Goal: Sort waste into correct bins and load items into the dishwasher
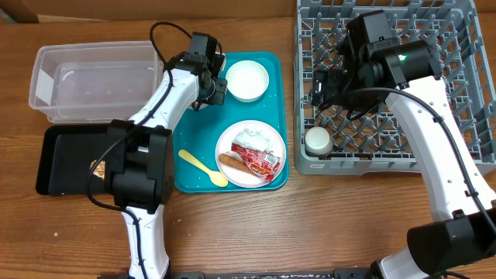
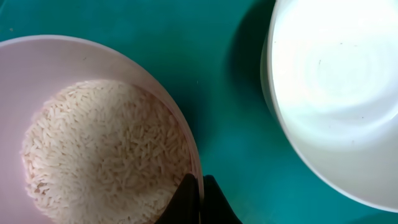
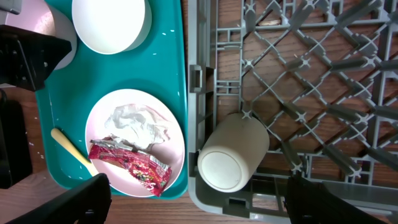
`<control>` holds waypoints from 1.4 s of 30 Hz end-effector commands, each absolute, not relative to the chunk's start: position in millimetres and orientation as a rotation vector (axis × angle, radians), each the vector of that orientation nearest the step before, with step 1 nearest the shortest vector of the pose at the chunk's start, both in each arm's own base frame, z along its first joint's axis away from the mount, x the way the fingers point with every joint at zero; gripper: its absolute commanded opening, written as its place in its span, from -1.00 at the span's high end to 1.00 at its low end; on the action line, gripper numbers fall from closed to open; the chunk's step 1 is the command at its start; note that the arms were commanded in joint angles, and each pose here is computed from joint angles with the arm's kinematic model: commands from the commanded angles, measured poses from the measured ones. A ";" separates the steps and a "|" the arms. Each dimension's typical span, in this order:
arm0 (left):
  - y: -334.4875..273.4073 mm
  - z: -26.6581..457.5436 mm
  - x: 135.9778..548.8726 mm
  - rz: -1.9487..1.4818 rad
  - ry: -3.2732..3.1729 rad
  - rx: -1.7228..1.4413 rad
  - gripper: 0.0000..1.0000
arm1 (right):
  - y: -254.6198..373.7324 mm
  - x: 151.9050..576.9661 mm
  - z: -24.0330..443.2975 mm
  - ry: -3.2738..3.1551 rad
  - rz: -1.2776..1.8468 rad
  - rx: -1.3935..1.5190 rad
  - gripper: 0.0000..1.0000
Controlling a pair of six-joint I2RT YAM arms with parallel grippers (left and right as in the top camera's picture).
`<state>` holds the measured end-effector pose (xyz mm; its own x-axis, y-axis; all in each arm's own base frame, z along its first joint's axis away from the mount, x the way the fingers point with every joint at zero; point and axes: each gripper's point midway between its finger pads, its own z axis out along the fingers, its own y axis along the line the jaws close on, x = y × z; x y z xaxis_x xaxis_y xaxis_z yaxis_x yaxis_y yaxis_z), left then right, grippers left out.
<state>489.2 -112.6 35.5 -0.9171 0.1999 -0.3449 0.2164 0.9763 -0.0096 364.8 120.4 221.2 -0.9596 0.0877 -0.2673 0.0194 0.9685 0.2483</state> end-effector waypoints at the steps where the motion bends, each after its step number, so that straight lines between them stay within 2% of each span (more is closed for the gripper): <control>1: -106.3 45.1 491.6 -0.062 2.801 0.180 0.92 | 117.8 365.2 219.9 2.839 0.338 0.079 -0.83; 11: -108.3 180.0 508.5 -0.122 2.705 0.047 0.92 | 117.6 364.6 219.7 2.842 0.337 0.079 -0.83; 19: -103.5 254.9 468.4 -0.165 2.719 -0.018 0.92 | 117.7 364.8 219.7 2.841 0.336 0.074 -0.84; 22: -97.4 268.9 443.4 -0.149 2.765 -0.030 0.92 | 117.7 364.9 219.8 2.840 0.336 0.074 -0.84; 27: -104.1 285.3 432.0 -0.222 2.746 -0.001 0.92 | 117.9 365.5 220.0 2.837 0.338 0.074 -0.84; 32: -104.4 299.1 400.6 -0.267 2.762 0.010 0.92 | 117.5 363.7 219.4 2.846 0.336 0.075 -0.84; 42: -49.8 277.9 317.5 -0.190 2.915 -0.136 0.91 | 117.7 364.0 219.5 2.844 0.336 0.074 -0.84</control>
